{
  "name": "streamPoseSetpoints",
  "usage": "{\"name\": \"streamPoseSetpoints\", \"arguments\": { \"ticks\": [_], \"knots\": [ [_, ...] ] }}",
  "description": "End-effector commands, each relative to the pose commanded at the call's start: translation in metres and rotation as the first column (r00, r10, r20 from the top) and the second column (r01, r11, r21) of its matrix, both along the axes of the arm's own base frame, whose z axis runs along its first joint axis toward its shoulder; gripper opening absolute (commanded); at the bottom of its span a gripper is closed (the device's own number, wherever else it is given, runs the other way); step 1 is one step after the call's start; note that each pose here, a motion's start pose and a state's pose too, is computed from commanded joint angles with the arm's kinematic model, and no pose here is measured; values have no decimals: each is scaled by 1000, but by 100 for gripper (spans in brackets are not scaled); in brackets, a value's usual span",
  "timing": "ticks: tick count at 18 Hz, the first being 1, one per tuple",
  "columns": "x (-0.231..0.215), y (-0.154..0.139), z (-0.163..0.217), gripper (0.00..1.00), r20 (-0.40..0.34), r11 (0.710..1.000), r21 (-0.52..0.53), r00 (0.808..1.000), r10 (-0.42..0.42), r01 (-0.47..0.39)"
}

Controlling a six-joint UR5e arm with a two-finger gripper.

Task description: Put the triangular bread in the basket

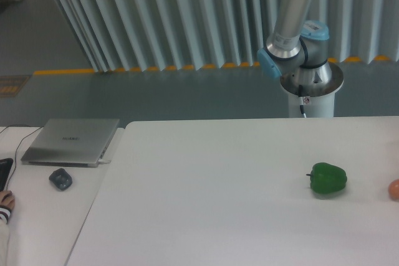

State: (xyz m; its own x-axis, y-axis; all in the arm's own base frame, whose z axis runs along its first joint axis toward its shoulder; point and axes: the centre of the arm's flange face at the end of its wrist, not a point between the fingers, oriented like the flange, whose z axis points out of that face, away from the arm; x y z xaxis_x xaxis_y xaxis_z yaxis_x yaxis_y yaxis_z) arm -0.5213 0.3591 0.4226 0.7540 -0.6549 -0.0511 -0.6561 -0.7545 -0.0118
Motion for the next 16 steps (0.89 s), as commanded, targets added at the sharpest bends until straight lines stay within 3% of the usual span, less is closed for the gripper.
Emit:
{"name": "streamPoseSetpoints", "arguments": {
  "ticks": [16],
  "knots": [
    [-16, -13, -27, 100, 13, 999, -34, 1000, 9, -8]
  ]
}}
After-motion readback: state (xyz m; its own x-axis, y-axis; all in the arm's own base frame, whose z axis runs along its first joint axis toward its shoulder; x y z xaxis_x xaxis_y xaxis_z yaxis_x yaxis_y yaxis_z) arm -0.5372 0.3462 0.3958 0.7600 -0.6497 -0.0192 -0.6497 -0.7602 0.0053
